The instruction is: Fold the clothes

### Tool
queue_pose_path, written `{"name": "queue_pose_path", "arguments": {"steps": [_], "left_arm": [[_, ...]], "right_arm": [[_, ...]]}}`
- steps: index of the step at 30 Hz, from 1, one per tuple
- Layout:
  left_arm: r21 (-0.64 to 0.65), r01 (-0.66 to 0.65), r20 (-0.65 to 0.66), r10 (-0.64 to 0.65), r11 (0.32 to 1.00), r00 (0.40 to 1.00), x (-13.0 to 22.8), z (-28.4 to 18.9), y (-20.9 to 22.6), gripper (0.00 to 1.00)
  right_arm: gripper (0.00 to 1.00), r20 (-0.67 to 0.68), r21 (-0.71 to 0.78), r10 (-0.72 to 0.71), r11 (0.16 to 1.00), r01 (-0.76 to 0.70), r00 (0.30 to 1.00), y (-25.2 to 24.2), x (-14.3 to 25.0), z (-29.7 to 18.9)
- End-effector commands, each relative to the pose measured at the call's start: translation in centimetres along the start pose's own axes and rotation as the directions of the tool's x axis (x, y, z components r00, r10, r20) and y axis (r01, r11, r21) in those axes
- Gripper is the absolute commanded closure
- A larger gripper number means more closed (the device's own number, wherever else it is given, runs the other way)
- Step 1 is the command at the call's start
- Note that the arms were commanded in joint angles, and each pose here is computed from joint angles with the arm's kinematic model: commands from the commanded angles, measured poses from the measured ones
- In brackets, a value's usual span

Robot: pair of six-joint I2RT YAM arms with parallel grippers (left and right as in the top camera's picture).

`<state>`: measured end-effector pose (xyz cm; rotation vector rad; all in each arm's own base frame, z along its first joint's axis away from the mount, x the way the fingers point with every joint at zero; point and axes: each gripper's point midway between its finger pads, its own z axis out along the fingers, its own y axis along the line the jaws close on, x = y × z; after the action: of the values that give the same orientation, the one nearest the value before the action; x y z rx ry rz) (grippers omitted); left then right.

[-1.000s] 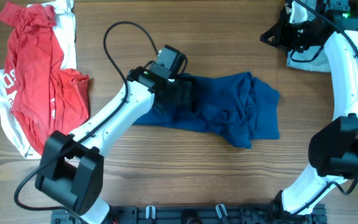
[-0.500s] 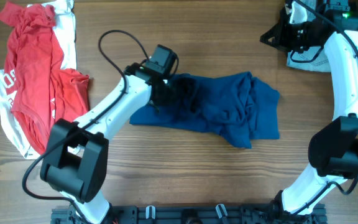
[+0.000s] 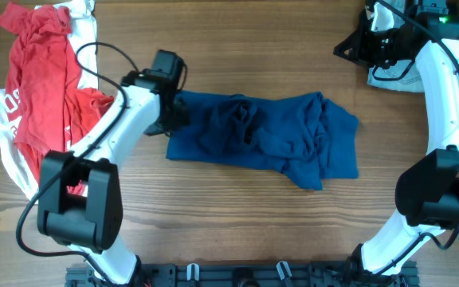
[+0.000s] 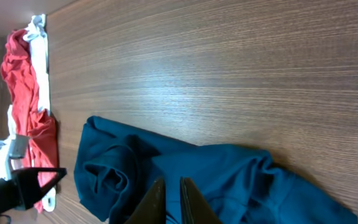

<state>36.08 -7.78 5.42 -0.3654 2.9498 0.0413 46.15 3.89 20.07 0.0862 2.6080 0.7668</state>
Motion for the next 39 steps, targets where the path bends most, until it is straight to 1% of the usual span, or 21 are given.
{"name": "queue_pose_path", "arguments": {"steps": [1, 7, 12, 15, 19, 26, 30, 35, 39], "left_arm": [[0.088, -0.045, 0.006, 0.044, 0.995, 0.999, -0.1, -0.2, -2.3, 0.96], [0.119, -0.135, 0.045, 0.131, 0.984, 0.990, 0.8, -0.2, -5.9, 0.96], [0.082, -0.197, 0.009, 0.197, 0.977, 0.980, 2.6, 1.7, -7.4, 0.96], [0.083, -0.234, 0.000, 0.235, 0.969, 0.972, 3.6, 2.4, -8.6, 0.96], [0.123, -0.306, 0.056, 0.301, 0.944, 0.952, 4.5, 1.5, -11.9, 0.96], [0.182, -0.419, 0.146, 0.397, 0.890, 0.906, 6.5, -0.2, -17.2, 0.96], [0.201, -0.448, 0.189, 0.414, 0.871, 0.890, 6.9, -0.7, -18.9, 0.96], [0.212, -0.457, 0.207, 0.417, 0.864, 0.885, 7.0, -1.1, -19.6, 0.96], [0.239, -0.456, 0.256, 0.397, 0.857, 0.881, 5.7, -3.8, -20.3, 0.96]], "right_arm": [[0.91, 0.023, 0.009, -0.017, 1.000, 0.017, 1.000, 0.3, -0.6, -0.7], [0.91, 0.022, 0.009, -0.016, 1.000, 0.016, 1.000, 0.3, -0.5, -0.7], [0.91, 0.009, 0.010, -0.017, 1.000, 0.017, 1.000, 0.2, -0.2, -0.7], [0.91, 0.002, 0.028, -0.021, 0.999, 0.021, 1.000, -0.1, 0.0, -0.7], [0.91, 0.003, 0.067, -0.021, 0.998, 0.021, 1.000, -0.7, 0.0, -0.8], [0.91, 0.004, 0.067, -0.022, 0.998, 0.022, 1.000, -0.7, -0.1, -0.8], [0.91, 0.004, 0.067, -0.023, 0.997, 0.023, 1.000, -0.7, -0.1, -0.8], [0.91, 0.001, 0.073, -0.022, 0.997, 0.022, 1.000, -0.9, 0.0, -0.8], [0.88, -0.062, 0.159, 0.029, 0.987, -0.019, 0.998, -2.4, 1.8, -0.9]]}}
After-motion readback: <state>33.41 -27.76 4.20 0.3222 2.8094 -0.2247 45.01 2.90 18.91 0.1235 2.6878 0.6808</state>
